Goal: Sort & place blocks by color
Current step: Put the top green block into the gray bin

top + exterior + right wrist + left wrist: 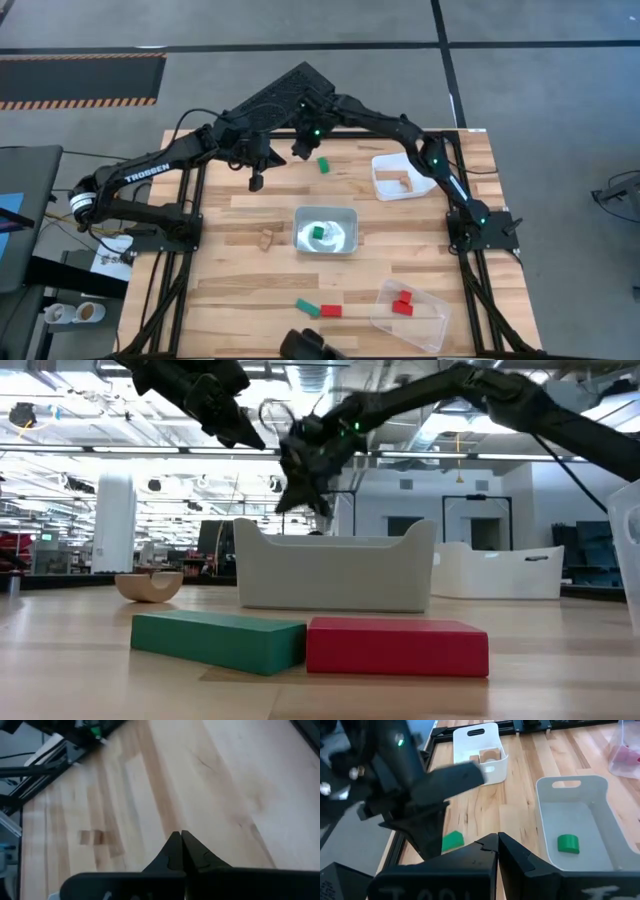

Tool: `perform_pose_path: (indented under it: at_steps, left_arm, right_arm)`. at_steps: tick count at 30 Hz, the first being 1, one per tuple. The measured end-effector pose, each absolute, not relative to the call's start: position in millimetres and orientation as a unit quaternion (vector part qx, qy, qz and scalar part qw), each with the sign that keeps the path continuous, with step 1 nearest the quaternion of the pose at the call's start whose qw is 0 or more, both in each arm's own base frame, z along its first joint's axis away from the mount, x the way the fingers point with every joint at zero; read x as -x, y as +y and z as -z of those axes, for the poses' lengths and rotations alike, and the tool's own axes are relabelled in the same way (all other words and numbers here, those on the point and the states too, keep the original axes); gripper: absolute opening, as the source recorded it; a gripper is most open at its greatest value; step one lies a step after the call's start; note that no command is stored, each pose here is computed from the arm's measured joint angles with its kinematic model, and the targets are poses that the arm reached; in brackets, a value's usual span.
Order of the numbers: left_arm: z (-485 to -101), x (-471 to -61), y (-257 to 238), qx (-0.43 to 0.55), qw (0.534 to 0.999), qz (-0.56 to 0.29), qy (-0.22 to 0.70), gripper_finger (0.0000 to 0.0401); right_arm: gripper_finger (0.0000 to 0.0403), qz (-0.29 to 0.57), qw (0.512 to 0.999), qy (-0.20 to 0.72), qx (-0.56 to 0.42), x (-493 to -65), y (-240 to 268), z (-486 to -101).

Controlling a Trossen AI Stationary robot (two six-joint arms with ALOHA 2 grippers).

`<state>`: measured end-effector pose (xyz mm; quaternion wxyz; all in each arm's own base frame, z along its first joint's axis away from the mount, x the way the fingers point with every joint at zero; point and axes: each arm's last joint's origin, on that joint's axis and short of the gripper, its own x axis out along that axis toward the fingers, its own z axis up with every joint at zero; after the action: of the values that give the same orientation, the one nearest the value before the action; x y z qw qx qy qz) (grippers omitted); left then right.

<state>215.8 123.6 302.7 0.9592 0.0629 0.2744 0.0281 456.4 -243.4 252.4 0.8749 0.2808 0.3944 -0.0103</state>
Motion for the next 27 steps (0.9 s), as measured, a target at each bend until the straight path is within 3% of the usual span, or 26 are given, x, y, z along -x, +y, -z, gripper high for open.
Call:
perform_pose_path:
  at_steps: [8, 17, 27]
  left_arm:
    - [-299.6, -215.7, 123.0, -0.061, 0.959, -0.022, 0.276, 0.0000]
    - [-301.1, -221.6, 126.0, -0.084, 0.964, -0.016, 0.254, 0.0000]
    - [-266.7, -260.8, 149.8, -0.077, 0.967, -0.001, 0.244, 0.0000]
  right_arm:
    - [0.0000, 0.006, 0.899, 0.369, -0.235, -445.2, -203.7, -276.6]
    - [0.0000, 0.053, 0.921, 0.278, -0.269, -380.7, -209.9, -253.3]
    - [0.0000, 0.128, 0.891, 0.337, -0.275, -371.1, -222.5, -223.5]
